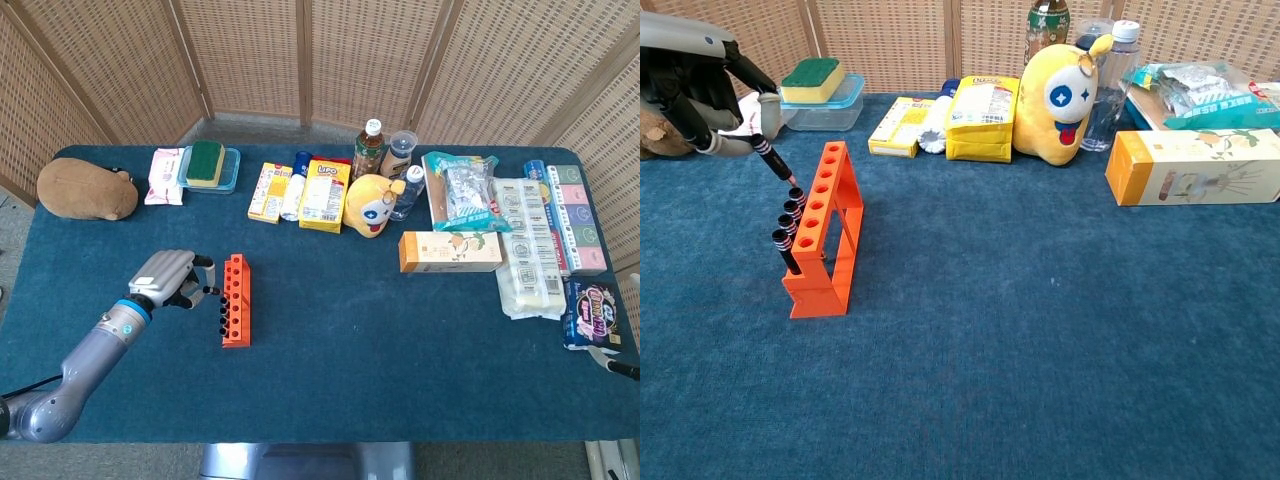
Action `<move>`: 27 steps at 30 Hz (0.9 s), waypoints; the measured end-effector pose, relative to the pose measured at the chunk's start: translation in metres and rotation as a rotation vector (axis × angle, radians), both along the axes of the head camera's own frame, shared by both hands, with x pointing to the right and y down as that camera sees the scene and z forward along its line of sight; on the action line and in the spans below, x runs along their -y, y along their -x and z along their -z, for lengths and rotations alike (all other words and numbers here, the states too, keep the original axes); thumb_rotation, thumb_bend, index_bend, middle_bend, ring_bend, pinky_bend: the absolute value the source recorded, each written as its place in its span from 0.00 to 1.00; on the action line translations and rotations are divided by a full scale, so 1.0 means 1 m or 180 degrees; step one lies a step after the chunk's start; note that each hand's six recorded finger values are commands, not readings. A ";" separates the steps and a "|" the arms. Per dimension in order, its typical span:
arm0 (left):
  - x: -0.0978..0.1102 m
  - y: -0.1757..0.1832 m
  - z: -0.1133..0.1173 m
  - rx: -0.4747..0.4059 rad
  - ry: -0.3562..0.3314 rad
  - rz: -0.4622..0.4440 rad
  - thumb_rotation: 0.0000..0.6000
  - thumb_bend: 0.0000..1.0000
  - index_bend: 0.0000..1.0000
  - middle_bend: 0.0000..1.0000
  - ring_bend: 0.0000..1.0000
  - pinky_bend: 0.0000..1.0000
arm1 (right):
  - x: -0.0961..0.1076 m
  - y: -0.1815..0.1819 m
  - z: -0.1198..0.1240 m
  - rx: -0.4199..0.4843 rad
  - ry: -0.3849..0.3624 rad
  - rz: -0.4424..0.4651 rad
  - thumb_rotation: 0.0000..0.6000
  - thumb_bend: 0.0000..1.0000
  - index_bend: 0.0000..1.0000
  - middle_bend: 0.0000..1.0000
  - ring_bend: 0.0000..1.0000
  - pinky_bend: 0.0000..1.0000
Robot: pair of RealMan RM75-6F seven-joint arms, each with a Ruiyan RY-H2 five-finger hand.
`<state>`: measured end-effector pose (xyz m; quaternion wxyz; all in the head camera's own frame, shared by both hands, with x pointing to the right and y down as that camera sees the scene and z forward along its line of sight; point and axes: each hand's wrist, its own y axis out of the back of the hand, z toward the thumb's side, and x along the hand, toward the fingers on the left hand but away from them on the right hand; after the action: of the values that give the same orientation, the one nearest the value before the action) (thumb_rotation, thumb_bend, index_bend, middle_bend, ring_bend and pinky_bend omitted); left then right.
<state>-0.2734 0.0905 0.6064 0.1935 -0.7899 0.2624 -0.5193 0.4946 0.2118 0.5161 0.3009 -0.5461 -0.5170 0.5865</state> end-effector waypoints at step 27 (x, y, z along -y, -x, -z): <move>-0.001 -0.001 -0.006 0.0096 0.0054 -0.0034 1.00 0.38 0.55 1.00 1.00 1.00 | 0.001 -0.001 0.003 0.0017 -0.0045 -0.0015 1.00 0.00 0.06 0.03 0.02 0.00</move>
<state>-0.2729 0.0919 0.6119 0.1935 -0.7850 0.2509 -0.5324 0.4953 0.2113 0.5135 0.3020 -0.5443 -0.5232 0.5821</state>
